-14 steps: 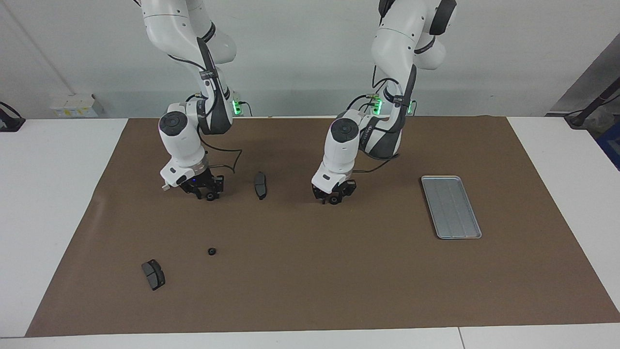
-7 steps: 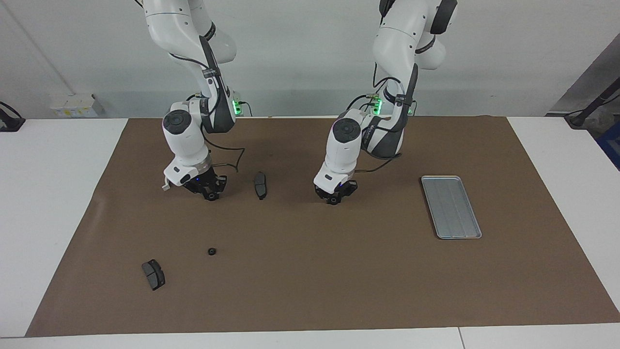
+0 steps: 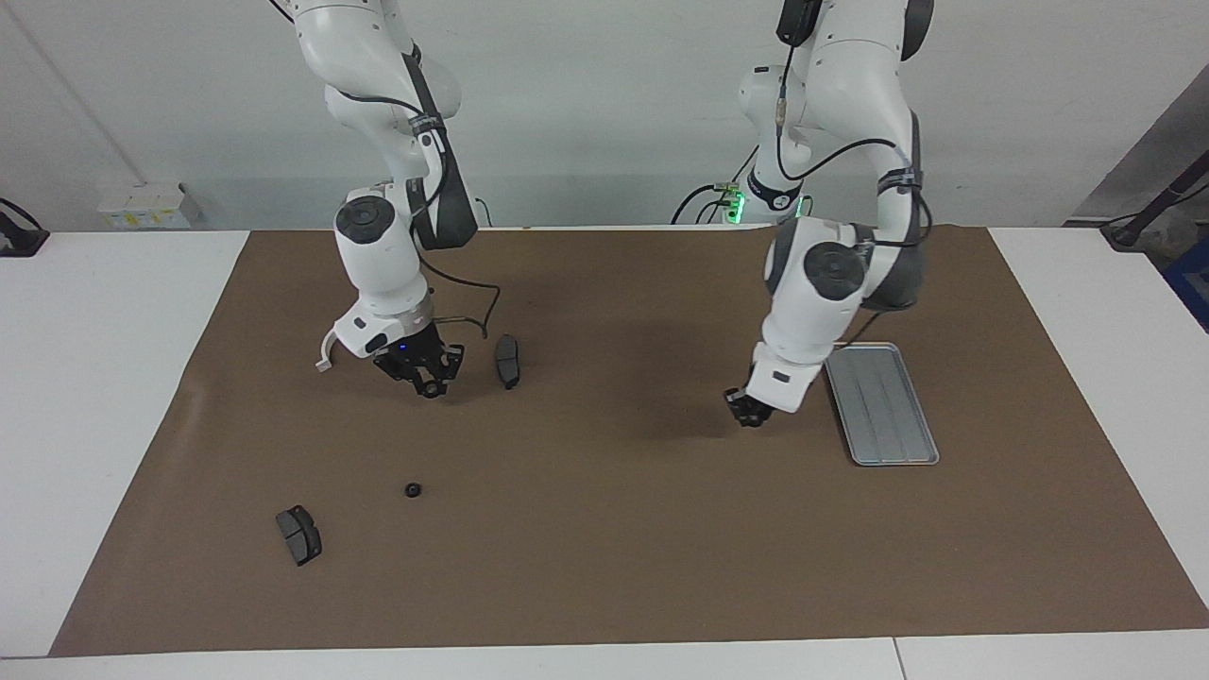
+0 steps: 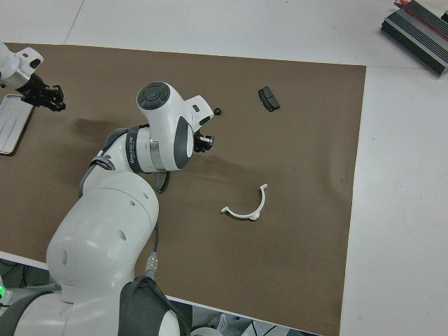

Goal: Pick bearing gear from pile to tray

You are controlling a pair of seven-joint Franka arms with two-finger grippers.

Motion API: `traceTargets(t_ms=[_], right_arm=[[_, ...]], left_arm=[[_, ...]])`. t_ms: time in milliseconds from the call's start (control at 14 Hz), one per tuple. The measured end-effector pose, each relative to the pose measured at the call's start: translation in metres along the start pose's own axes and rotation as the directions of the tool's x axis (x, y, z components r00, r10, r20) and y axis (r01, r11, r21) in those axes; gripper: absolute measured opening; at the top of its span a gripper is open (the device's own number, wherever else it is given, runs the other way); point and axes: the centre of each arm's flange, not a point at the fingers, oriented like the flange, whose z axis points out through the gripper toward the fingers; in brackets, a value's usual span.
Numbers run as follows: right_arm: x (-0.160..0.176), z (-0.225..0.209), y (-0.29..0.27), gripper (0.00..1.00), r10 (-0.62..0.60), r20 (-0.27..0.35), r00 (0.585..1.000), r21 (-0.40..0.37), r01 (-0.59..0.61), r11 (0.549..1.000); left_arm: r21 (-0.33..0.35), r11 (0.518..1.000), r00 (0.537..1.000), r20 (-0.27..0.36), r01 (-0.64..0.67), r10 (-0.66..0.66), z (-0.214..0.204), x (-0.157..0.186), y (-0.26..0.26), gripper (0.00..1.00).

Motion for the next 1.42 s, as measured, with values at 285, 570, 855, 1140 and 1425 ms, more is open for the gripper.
traceTargets(t_ms=[285,570,855,1140,1425], right_arm=[[0.002,-0.012,-0.088,0.35,0.079,-0.01,0.997,0.027,-0.079,0.997],[0.005,-0.013,-0.163,0.35,0.147,0.01,0.989,0.037,-0.147,0.988],[0.005,0.004,-0.249,0.35,0.17,0.03,0.985,0.047,-0.171,0.984],[-0.012,0.039,-0.299,0.35,0.164,0.045,0.985,0.026,-0.165,0.986],[-0.016,0.041,-0.313,0.35,0.157,0.037,0.987,0.032,-0.158,0.987]], left_arm=[[-0.006,0.994,0.991,0.067,-0.113,0.113,-0.006,0.035,-0.136,0.35],[-0.022,0.976,0.968,0.126,-0.217,0.218,0.023,0.027,-0.177,0.35],[-0.026,0.968,0.96,0.127,-0.248,0.249,0.028,0.024,-0.177,0.64],[-0.027,0.965,0.96,0.102,-0.26,0.261,0.021,0.027,-0.17,0.79],[-0.022,0.973,0.969,0.085,-0.231,0.232,0.015,0.023,-0.131,0.75]])
